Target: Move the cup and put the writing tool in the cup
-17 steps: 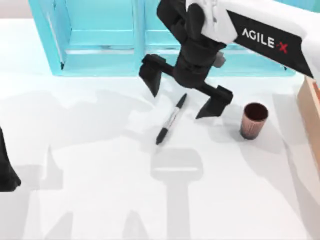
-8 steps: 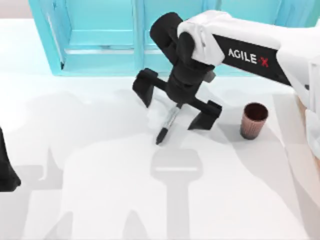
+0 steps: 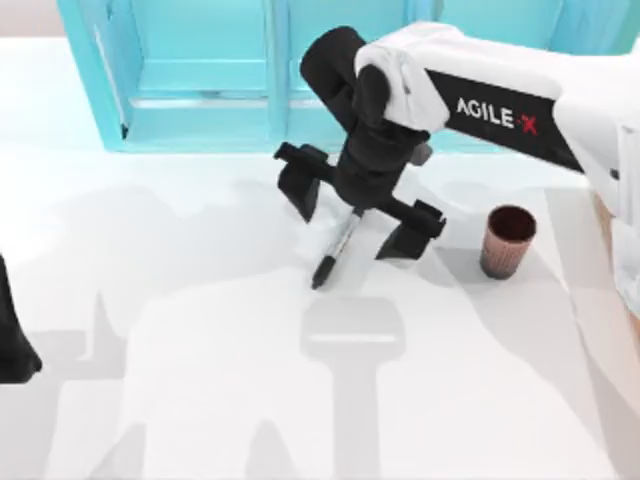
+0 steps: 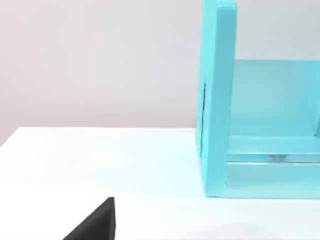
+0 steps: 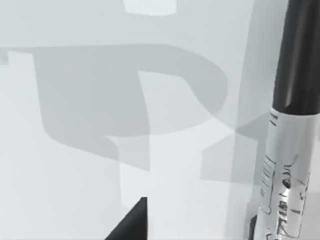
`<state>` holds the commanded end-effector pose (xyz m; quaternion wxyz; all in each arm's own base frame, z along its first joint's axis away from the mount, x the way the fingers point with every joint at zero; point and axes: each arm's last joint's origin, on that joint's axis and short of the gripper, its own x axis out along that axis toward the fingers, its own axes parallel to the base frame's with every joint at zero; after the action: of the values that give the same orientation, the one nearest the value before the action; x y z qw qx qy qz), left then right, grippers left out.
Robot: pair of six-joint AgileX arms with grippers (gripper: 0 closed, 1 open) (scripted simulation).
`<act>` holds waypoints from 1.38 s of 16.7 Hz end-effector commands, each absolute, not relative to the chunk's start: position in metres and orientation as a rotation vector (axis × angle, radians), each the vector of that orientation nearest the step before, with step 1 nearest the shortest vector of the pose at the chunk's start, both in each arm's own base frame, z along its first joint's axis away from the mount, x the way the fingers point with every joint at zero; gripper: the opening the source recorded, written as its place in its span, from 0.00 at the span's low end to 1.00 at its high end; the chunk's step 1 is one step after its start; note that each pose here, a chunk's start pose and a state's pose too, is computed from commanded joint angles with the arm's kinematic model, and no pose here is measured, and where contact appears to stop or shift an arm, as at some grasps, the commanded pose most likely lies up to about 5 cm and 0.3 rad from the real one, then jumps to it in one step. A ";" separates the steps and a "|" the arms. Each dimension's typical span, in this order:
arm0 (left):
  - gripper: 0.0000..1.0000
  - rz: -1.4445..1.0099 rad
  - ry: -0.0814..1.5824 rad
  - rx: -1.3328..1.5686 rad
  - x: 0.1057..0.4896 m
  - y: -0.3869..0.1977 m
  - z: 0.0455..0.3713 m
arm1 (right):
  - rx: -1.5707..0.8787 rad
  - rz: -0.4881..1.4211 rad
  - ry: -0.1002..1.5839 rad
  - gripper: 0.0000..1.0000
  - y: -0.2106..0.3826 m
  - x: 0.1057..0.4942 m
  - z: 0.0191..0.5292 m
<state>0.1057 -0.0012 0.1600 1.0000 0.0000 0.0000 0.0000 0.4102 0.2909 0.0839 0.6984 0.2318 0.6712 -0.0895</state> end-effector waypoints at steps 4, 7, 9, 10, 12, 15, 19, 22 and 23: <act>1.00 0.000 0.000 0.000 0.106 -0.001 0.160 | 0.517 -0.200 1.496 0.25 0.291 0.410 0.084; 1.00 0.000 0.000 0.000 0.106 -0.001 0.160 | 0.517 -0.200 1.496 0.02 0.291 0.410 0.084; 1.00 0.000 0.000 0.000 0.106 -0.001 0.160 | 0.517 -0.200 1.496 0.00 0.291 0.410 0.084; 1.00 0.000 0.000 0.000 0.106 -0.001 0.160 | 0.517 -0.200 1.496 0.00 0.291 0.410 0.084; 1.00 0.000 0.000 0.000 0.106 -0.001 0.160 | 0.517 -0.200 1.496 0.00 0.291 0.410 0.084; 1.00 0.000 0.000 0.000 0.106 -0.001 0.160 | 0.517 -0.200 1.496 0.00 0.291 0.410 0.084; 1.00 0.000 0.000 0.000 0.106 -0.001 0.160 | 0.461 -0.213 1.488 0.00 0.285 0.392 0.125; 1.00 0.000 0.000 0.000 0.106 -0.001 0.160 | 0.467 -0.207 1.479 0.00 0.286 0.365 0.161; 1.00 0.000 0.000 0.000 0.106 -0.001 0.160 | 0.479 -0.196 1.465 0.00 0.284 0.355 0.179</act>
<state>0.1057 -0.0012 0.1600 1.0000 0.0000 0.0000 0.0000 0.3550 0.2839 0.1795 0.7132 0.2160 0.6609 -0.0886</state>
